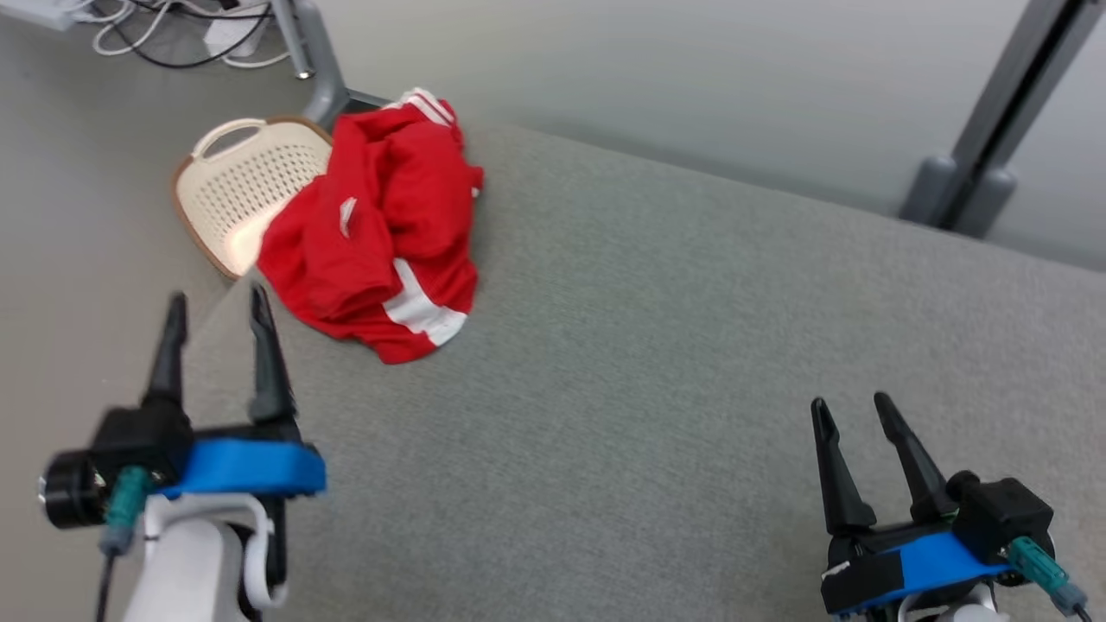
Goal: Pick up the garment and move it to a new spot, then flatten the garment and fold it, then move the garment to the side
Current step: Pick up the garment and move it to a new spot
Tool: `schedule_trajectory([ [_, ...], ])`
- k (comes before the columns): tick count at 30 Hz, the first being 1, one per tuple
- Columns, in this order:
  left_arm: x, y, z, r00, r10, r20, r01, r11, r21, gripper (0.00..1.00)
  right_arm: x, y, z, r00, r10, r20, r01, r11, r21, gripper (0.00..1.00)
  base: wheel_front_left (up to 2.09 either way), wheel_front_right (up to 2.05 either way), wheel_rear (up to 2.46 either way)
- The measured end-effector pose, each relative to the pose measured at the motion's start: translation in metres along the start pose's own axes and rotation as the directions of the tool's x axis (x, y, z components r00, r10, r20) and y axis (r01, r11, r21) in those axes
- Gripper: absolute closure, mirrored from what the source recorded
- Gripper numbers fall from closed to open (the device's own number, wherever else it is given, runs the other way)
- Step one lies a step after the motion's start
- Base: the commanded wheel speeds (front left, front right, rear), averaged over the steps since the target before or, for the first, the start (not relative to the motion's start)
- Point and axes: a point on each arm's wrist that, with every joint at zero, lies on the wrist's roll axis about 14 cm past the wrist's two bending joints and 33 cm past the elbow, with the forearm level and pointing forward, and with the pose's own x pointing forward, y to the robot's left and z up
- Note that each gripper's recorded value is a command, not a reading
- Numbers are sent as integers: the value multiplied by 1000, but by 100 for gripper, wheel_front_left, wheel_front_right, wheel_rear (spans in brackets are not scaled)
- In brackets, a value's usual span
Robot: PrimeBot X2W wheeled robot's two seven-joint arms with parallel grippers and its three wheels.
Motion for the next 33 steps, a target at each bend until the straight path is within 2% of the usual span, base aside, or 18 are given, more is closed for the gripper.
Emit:
schedule_trajectory([
  [9, 94, -31, 19, 993, -87, 75, 86, 996, 20, 0, 1, -54, 6, 992, -125, 27, 126, 991, -42, 0, 0, 0, 0],
  [18, 184, -45, 5, 991, -118, 66, 114, 991, 68, 0, -8, -110, 17, 968, -247, 53, 252, 962, -107, 0, 0, 0, 0],
  [23, 218, -40, -26, 995, -93, -25, 95, 992, 80, 0, -14, -134, 17, 953, -298, 50, 303, 944, -132, 0, 0, 0, 0],
  [28, 231, -37, -75, 982, -73, -174, 91, 991, 96, 0, -19, -149, 10, 943, -331, 32, 332, 932, -144, 0, 0, 0, 0],
  [33, 215, -22, -141, 922, -14, -387, 69, 989, 130, 0, -20, -157, 3, 938, -347, 19, 346, 927, -146, 0, 0, 0, 0],
])
